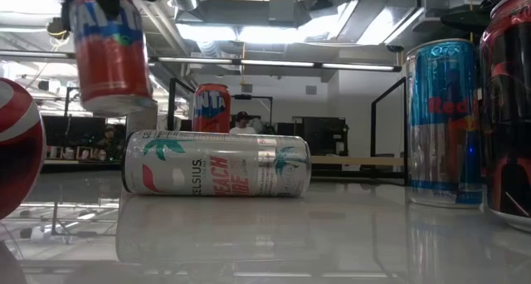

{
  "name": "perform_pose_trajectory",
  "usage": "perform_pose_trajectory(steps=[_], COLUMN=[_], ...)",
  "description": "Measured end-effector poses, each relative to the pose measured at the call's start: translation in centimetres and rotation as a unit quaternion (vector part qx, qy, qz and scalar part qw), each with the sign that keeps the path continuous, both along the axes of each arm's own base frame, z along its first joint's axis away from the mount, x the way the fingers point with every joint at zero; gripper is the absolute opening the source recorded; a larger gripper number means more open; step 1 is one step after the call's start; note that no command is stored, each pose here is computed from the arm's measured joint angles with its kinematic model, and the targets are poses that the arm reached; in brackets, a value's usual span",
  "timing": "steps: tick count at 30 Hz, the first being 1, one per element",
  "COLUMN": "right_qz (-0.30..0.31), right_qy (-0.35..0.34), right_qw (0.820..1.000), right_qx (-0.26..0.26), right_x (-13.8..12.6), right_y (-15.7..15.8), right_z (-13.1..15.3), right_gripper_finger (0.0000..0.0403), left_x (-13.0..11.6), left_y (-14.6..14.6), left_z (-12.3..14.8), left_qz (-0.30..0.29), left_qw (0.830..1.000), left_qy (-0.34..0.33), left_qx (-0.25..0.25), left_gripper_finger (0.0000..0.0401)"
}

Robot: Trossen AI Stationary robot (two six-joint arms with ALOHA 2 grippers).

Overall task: Place canned beverage on shelf
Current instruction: Put the right red soda can on the shelf aligned with the red soda can

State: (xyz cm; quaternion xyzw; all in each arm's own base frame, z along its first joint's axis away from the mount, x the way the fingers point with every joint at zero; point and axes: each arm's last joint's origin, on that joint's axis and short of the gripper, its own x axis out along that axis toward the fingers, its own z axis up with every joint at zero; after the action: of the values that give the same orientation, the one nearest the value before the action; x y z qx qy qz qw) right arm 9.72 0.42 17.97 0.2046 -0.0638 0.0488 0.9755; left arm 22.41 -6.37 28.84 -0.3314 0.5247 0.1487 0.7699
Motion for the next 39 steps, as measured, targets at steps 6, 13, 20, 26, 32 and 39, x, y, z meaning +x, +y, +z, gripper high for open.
perform_pose_trajectory(steps=[6,13,20,26,32,39], right_qz=[0.0,0.0,0.0,0.0,0.0,0.0], right_qy=[0.0,0.0,0.0,0.0,0.0,0.0], right_qw=[1.0,1.0,1.0,1.0,1.0,1.0], right_qx=[0.0,0.0,0.0,0.0,0.0,0.0], right_x=[0.0,0.0,0.0,0.0,0.0,0.0], right_y=[0.0,0.0,0.0,0.0,0.0,0.0], right_z=[0.0,0.0,0.0,0.0,0.0,0.0], right_gripper_finger=[0.0239,0.0239,0.0239,0.0239,0.0239,0.0239], left_x=[0.5,1.1,0.9,1.9,5.1,8.8], left_y=[1.8,3.6,6.0,8.9,13.2,19.1], left_z=[0.2,4.6,10.5,13.5,14.5,12.8], left_qz=[-0.018,-0.038,-0.027,-0.033,-0.05,-0.074], left_qw=[1.0,0.996,0.983,0.971,0.959,0.962], left_qy=[-0.008,-0.068,-0.14,-0.153,-0.139,-0.098], left_qx=[-0.007,0.032,0.114,0.183,0.243,0.242], left_gripper_finger=[0.0297,0.0297,0.0297,0.0297,0.0297,0.0297])
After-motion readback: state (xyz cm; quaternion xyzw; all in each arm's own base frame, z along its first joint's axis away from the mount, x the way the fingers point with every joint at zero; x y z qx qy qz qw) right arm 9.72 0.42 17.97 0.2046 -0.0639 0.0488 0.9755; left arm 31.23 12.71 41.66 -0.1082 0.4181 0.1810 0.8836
